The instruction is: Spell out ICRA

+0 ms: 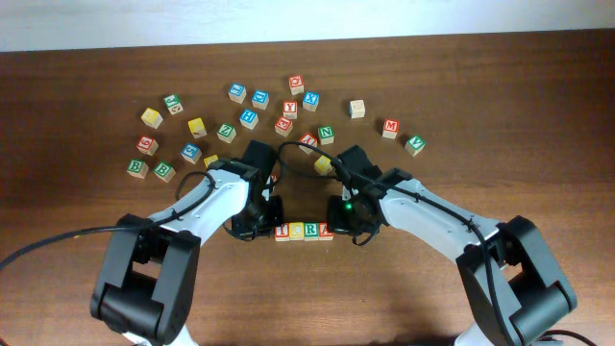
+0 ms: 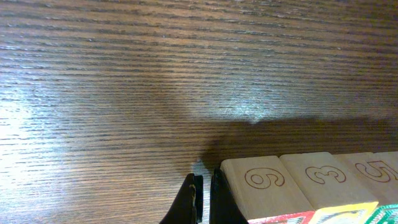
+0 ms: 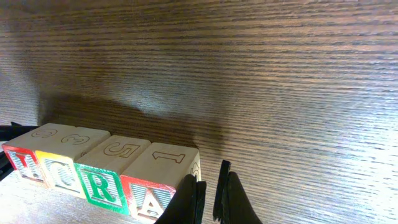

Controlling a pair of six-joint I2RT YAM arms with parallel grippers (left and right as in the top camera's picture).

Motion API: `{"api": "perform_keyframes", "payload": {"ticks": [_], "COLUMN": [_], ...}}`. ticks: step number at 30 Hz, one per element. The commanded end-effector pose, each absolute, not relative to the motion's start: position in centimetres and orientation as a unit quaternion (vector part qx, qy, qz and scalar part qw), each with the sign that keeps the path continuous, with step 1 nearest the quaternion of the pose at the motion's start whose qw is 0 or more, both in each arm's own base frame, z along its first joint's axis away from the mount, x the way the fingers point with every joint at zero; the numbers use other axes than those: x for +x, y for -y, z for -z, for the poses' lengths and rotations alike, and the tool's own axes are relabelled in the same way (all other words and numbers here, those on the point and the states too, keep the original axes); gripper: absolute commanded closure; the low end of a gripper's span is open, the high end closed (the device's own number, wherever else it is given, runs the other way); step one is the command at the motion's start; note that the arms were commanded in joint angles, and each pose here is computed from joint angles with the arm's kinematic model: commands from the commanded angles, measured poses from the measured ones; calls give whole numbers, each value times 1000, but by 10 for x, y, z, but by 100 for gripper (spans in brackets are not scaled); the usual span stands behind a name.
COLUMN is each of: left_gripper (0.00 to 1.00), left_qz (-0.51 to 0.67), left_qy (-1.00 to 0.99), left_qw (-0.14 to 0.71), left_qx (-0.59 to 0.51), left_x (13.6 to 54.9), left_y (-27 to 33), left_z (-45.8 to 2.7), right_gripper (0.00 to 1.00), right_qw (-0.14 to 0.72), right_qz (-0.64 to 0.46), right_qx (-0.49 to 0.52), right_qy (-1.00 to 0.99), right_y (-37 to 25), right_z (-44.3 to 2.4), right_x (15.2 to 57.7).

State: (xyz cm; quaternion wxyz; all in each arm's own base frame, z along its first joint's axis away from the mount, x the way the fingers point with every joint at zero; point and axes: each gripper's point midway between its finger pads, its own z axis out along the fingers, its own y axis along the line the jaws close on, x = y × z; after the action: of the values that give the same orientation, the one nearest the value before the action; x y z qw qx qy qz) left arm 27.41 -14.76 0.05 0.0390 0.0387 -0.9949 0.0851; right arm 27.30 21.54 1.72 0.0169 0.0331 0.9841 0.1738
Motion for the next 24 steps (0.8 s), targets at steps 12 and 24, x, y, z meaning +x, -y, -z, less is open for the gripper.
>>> {"api": "perform_keyframes", "payload": {"ticks": [12,24], "left_gripper": [92,83], "left_qz": [-50,-44], "left_qy": [997,997], "left_qw": [30,31], "left_qx": [40,50], "left_x": [276,279], "left_y": [136,129], "left_z": [4,-1], "right_gripper": [90,92], "right_qw": [17,-2], "right_qz": [-158,-133], "right_qx": [31,58], "right_qy": [-987,-989], "right_y": [-214,-182], "right_z": [-13,-12], "right_x": [271,272]}}
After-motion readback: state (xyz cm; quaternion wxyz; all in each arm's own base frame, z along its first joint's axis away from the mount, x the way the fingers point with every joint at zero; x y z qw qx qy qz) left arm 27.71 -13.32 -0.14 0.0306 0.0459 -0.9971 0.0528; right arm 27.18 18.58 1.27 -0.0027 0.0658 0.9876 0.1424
